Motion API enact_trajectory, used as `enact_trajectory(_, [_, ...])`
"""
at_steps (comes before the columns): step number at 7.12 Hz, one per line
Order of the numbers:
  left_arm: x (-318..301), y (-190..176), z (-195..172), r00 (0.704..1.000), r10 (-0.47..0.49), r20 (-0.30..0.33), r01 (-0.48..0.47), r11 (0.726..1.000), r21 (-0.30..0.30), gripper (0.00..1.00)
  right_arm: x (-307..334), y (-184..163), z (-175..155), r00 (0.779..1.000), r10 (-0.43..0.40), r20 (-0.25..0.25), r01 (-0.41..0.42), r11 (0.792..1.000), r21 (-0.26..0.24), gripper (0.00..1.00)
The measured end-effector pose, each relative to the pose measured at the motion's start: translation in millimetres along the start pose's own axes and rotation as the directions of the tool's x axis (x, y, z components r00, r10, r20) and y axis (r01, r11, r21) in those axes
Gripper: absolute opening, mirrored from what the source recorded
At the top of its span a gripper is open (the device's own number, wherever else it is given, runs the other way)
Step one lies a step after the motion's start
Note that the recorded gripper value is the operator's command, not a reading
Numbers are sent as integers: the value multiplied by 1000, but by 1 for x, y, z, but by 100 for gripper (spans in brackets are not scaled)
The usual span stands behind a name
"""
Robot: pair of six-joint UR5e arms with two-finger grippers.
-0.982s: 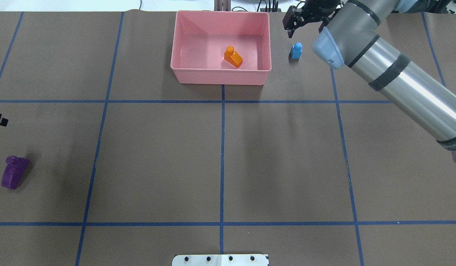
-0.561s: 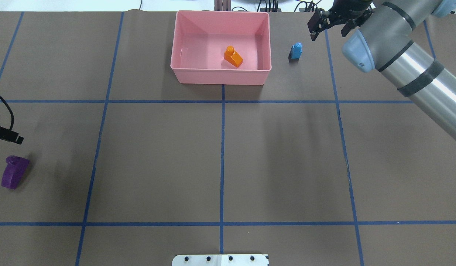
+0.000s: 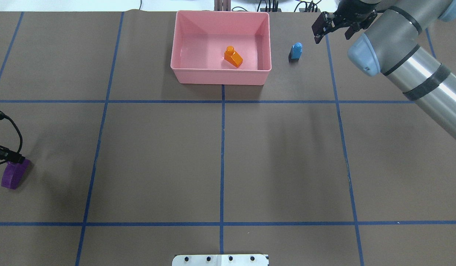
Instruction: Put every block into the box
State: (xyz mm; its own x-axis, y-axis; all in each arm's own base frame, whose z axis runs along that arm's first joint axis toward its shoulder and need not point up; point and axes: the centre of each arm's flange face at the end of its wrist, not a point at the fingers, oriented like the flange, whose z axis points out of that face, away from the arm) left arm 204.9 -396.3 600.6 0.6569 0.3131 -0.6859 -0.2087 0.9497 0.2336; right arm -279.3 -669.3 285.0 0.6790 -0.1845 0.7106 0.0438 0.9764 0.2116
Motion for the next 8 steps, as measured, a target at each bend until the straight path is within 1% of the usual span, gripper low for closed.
enact_trajectory(1, [2,2,5,1000,7,3,-7,1000,-11,59,1,0,0,1000,0,-1,0,1000,0,100])
enact_trajectory(2, [3,4,9,1000,10,4,-10,1000,-19,53,1,0,1,1000,0,-1,0,1000,0,100])
enact_trajectory(3, [2,5,12,1000,10,6,-10,1000,-26,20,1,1,1,1000,1,-1,-1,1000,0,100])
enact_trajectory(4, [0,7,14,1000,8,9,-7,999,-31,0,1,1,1,1000,2,-1,-2,1000,-1,100])
enact_trajectory(6, [4,5,10,1000,13,4,-13,1000,-22,0,4,2,4,1000,5,-6,-5,1000,-1,100])
enact_trajectory(7, [16,-1,-2,1000,23,-10,-23,1000,5,0,9,5,8,1000,4,-8,-4,1000,-5,100])
enact_trajectory(8, [34,-15,-21,999,20,-32,-19,999,49,0,14,7,12,1000,-2,-11,2,1000,-8,100])
